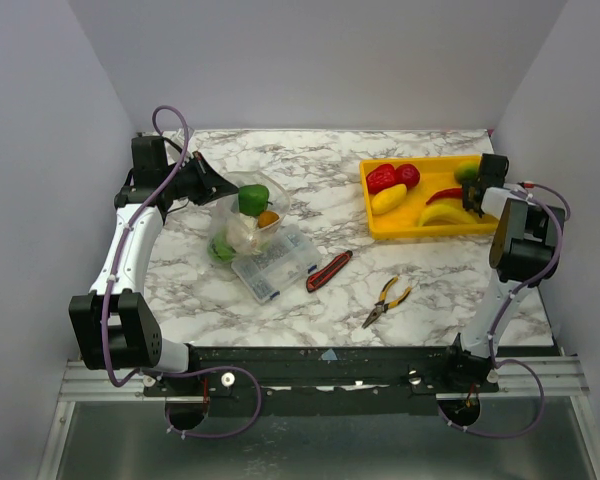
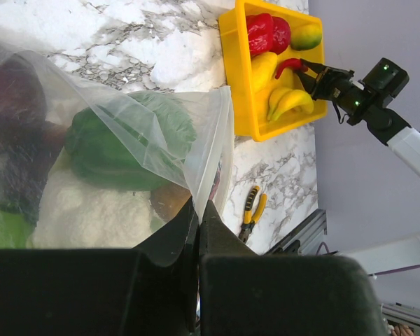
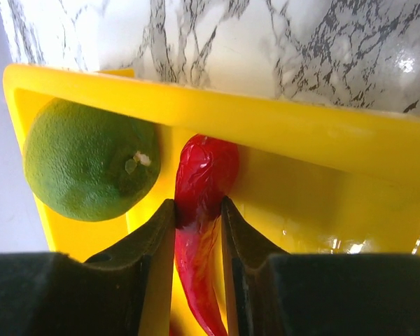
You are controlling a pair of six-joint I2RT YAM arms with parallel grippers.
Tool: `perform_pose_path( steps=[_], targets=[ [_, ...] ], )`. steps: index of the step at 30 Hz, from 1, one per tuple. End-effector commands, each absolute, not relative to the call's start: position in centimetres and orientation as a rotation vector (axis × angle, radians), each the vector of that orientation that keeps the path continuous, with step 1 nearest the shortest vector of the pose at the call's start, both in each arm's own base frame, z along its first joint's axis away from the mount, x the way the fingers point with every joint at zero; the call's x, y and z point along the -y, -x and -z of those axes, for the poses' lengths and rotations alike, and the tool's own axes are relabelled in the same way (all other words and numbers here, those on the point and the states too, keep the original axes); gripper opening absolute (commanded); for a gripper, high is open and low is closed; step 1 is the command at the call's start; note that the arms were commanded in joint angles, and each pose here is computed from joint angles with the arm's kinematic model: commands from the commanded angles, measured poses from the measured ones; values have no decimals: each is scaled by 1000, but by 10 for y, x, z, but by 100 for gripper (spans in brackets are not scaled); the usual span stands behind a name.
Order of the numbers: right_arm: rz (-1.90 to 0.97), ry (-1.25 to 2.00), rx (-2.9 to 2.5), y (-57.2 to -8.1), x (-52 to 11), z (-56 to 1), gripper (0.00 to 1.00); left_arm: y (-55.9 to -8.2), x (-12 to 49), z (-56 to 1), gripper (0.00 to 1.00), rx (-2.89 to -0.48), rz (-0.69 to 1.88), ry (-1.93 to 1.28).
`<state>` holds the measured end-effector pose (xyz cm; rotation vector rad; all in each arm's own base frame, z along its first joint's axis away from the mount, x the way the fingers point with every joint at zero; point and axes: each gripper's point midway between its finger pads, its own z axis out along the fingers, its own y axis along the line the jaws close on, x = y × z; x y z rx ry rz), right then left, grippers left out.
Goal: Place the food in the zip-top bag and seal the zipper
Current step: Pick up the fake vegetable from the bin.
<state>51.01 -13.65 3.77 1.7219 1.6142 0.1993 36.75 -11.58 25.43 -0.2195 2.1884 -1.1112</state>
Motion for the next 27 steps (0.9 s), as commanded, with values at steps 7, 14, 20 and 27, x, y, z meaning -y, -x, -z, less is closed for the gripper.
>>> perform_pose_path(
  steps=[7, 14, 20, 27],
  targets=[
    [-265, -1563, -1592, -504, 130, -74, 0, -367, 118, -266, 0, -2146, 1140, 178],
    [-275, -1458, -1439, -501, 141, -129, 0, -366, 120, -266, 0, -2142, 1160, 180],
    [-347, -1186, -1338, -499, 133, -186, 0, -368, 118, -264, 0, -2147, 1147, 184],
    [-379, -942, -1237, -470, 116, -236, 0, -369, 118, -262, 0, -2153, 1150, 189]
  ],
)
